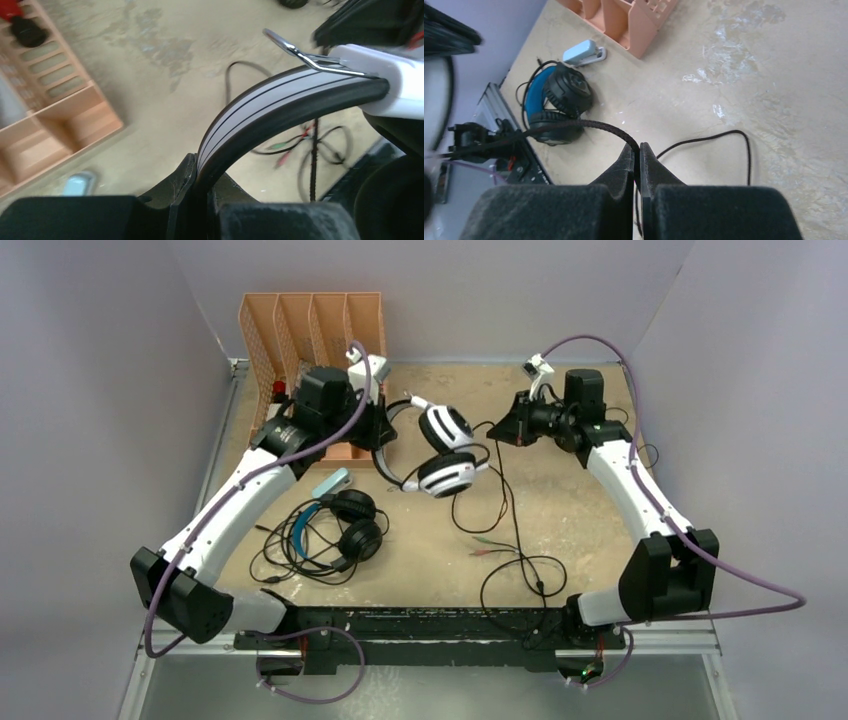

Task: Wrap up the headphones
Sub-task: Wrap the headphones cable around the headphones.

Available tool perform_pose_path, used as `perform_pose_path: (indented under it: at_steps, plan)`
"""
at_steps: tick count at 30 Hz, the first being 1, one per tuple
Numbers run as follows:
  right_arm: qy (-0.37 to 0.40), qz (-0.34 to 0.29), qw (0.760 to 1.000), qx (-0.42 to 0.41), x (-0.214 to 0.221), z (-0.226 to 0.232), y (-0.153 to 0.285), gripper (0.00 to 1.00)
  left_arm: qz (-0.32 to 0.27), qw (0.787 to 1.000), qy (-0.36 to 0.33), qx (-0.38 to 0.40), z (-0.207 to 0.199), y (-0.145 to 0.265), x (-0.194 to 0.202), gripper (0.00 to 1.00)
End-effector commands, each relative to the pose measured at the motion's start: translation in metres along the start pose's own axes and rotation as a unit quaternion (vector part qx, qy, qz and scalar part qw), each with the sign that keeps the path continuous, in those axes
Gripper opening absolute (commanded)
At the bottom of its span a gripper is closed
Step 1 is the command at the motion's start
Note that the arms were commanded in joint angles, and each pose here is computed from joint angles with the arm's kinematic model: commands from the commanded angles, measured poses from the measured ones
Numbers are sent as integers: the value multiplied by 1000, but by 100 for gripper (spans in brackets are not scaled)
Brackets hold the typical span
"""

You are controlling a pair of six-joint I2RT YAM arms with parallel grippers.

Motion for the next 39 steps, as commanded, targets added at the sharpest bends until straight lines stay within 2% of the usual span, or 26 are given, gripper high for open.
perform_pose_path:
  at_steps: [1,6,10,16,19,25,31,35,39]
  plan:
    - [-11,43,998,-53,-6,16,10,0,-1,987,-142,-74,7,10,16,0]
    - [-21,78,993,-86,-3,19,9,0,24,952,-271,-141,15,2,44,0]
    - [-38,97,987,-126,0,26,7,0,37,929,-315,-190,18,-3,42,0]
    - [-64,122,974,-181,0,43,1,0,55,871,-391,-291,11,-7,36,0]
    - [-85,129,964,-215,-6,53,-2,0,43,858,-404,-315,11,-11,34,0]
    - [-148,127,948,-252,-15,72,-2,0,6,840,-400,-367,10,-15,27,0]
    - [-159,132,935,-289,-11,104,-14,0,-16,833,-340,-437,10,-30,20,0]
    - [-176,79,950,-247,-3,111,-21,0,-20,822,-264,-504,12,-40,14,0]
    - [-160,23,965,-207,8,108,-23,0,-61,838,-174,-514,7,-50,3,0]
Point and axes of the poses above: each gripper's point midway between its finger pads, its own y axis back along the fingers, its own z axis along the line the jaws close on, x = y × z, the point moved 9 cm from there along y, back along the fingers, and after that the axes turned 14 degrees about -y, right-handed, at the moved point
